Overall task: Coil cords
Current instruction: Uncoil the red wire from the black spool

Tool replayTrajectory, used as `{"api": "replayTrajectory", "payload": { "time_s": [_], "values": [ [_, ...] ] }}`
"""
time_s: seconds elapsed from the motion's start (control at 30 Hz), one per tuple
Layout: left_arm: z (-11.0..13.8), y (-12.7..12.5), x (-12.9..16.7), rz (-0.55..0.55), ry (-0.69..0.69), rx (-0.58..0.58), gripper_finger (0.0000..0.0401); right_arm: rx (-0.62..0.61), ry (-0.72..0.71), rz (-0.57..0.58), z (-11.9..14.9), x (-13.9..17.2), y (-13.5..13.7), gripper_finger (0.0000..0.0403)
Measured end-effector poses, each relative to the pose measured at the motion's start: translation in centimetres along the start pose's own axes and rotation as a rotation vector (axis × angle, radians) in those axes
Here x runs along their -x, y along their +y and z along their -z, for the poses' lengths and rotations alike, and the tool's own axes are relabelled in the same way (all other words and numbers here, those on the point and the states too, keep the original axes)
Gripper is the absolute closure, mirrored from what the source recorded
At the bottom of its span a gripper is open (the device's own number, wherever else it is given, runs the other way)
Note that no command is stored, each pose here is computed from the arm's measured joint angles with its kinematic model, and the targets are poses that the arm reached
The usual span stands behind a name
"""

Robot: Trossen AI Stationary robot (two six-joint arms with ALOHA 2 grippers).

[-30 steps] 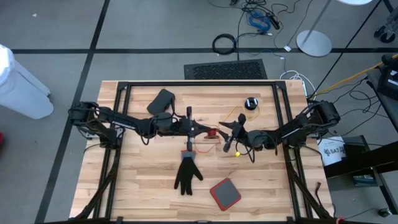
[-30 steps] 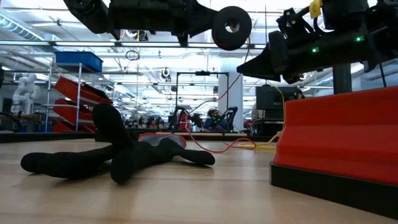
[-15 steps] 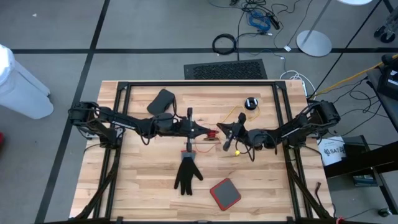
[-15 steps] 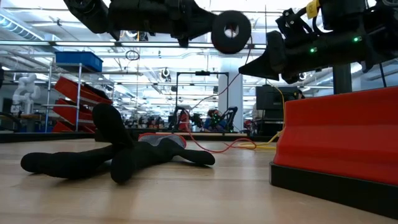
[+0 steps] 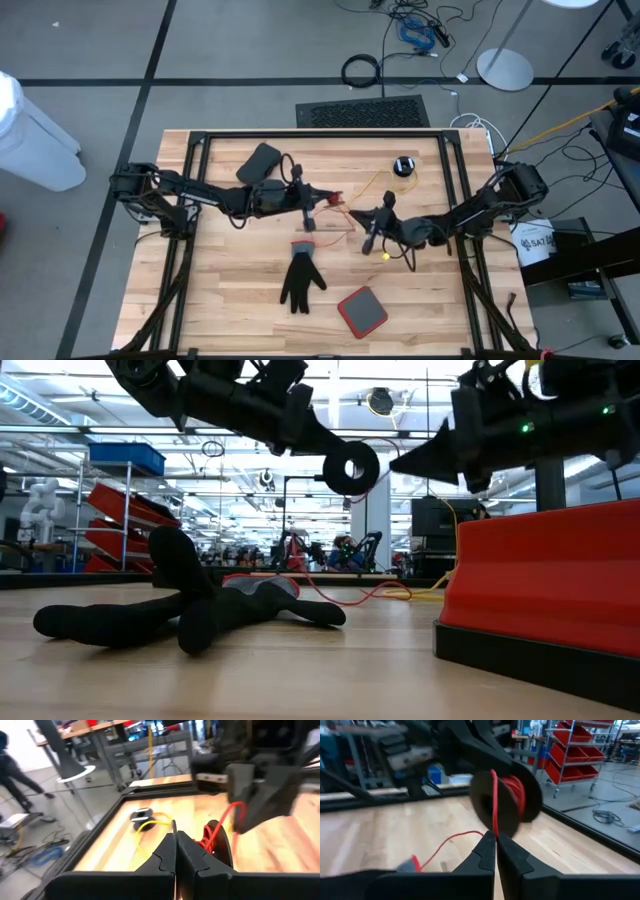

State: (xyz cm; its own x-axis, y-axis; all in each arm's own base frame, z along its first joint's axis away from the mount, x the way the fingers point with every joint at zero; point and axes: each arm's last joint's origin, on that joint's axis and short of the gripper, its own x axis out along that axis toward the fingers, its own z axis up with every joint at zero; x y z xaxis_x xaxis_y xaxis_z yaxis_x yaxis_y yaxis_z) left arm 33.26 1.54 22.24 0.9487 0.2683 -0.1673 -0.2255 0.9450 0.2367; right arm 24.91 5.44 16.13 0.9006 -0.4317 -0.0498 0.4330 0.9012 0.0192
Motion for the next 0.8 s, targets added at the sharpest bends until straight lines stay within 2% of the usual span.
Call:
{"api": "replayTrajectory", "payload": {
  "time_s": [0.23, 0.4, 0.5, 0.6, 0.8],
  "values": [
    [0.3, 0.0, -0.2, -0.039, 0.012, -0.019, 0.0401, 0.029, -0.032, -0.039, -1.9, -1.1, 1.5, 0.0403],
    [0.7, -0.2, -0.8, -0.061, -0.02, -0.009, 0.0401, 0.066, -0.002, -0.095, -3.3, -2.7, 3.0, 0.0403],
    [0.7, -0.3, -1.1, -0.067, -0.053, 0.002, 0.0401, 0.108, 0.052, -0.103, -2.8, -3.9, 3.9, 0.0403],
    [0.5, -0.2, -1.1, -0.07, -0.069, 0.007, 0.0401, 0.118, 0.109, -0.088, -1.1, -4.7, 4.2, 0.0403],
    [0.5, -0.4, -1.1, -0.064, -0.073, 0.007, 0.0401, 0.136, 0.218, 0.096, 2.5, -4.9, 3.4, 0.0403]
  ]
}}
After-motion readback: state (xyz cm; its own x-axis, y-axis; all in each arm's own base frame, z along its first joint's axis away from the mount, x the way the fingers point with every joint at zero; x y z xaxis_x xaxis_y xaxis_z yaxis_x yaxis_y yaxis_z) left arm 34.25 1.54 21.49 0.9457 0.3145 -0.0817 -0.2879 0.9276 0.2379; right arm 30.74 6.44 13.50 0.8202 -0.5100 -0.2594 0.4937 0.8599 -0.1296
